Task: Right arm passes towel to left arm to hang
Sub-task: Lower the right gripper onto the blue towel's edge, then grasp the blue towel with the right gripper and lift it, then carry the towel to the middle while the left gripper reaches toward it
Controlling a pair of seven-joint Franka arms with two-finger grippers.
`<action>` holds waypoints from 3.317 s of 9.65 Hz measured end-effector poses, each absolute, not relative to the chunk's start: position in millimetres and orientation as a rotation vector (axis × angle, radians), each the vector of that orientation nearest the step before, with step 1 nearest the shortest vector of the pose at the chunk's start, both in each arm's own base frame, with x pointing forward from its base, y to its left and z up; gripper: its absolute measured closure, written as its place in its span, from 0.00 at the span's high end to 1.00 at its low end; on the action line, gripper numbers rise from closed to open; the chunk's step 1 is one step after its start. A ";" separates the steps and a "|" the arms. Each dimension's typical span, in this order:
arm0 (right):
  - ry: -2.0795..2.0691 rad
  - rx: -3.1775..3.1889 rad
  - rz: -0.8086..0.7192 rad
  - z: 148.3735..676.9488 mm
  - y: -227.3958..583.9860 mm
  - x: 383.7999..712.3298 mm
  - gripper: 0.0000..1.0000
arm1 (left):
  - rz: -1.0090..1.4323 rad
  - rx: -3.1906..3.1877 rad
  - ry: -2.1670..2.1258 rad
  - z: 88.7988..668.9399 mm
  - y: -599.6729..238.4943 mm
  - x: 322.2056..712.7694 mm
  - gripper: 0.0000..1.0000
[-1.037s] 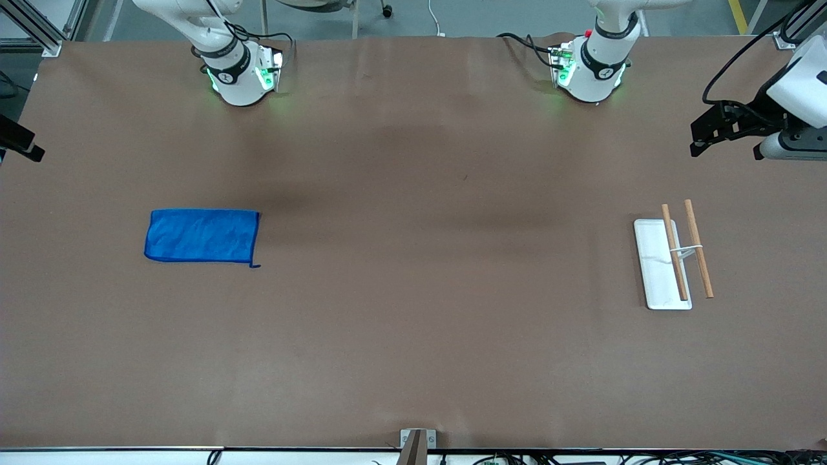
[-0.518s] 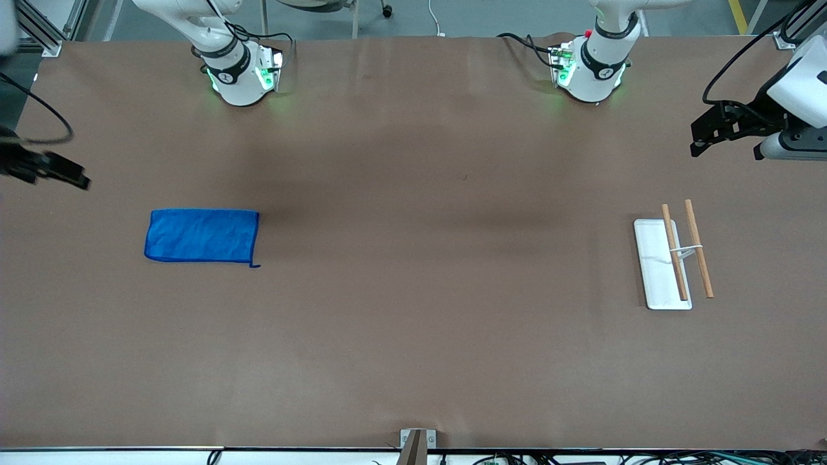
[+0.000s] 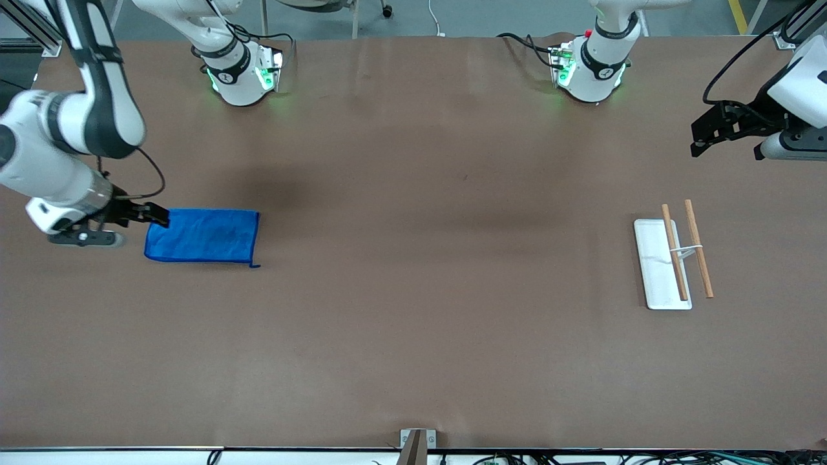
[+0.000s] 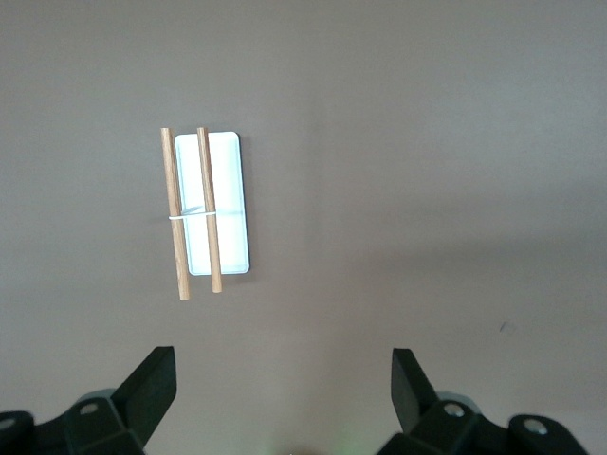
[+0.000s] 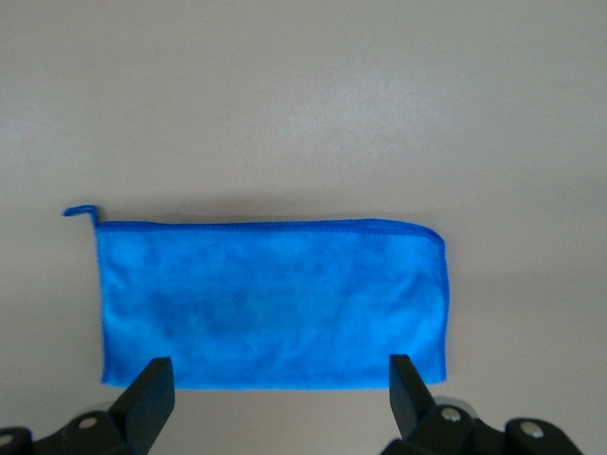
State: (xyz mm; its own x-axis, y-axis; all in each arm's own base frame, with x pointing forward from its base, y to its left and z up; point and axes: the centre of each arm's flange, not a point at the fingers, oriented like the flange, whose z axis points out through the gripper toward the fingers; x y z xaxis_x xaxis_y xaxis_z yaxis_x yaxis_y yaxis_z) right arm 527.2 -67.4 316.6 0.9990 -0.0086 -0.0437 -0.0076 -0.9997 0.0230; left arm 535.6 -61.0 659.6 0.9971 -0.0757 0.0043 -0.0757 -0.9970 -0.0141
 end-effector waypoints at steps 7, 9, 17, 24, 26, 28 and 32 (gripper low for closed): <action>0.019 3.100 0.063 180.4 -65.5 487.1 0.93 | -0.007 -3.126 0.118 659.5 -60.8 535.7 1.00; 0.034 3.100 0.056 175.1 -65.1 482.4 0.82 | -0.007 -3.126 0.118 659.5 -60.8 535.7 1.00; 0.023 3.108 -0.023 181.0 -65.1 483.6 0.04 | 0.000 -3.126 0.118 657.1 -60.7 537.2 1.00; -0.008 3.220 -0.155 404.9 55.2 573.0 0.04 | 0.024 -3.127 0.123 655.8 -61.9 535.5 1.00; -0.024 3.376 -0.106 434.5 110.6 579.9 0.04 | 0.062 -3.211 0.138 650.6 -71.7 535.7 1.00; -0.020 3.543 -0.047 447.4 169.5 578.3 0.04 | 0.153 -3.344 0.136 614.2 -66.9 558.2 1.00; -0.167 3.868 -0.057 441.9 285.2 560.5 0.04 | 0.324 -3.839 0.160 479.8 -24.4 612.0 1.00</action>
State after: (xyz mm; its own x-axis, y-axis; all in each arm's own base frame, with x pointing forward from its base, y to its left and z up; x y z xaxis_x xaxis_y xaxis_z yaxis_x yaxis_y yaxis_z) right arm 560.5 285.2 441.9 0.9964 -0.0655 -0.0544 -0.0851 -0.7417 -0.6653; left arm 612.0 -24.4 479.8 0.9845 -0.1278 -0.1198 -0.0175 -0.7523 0.6586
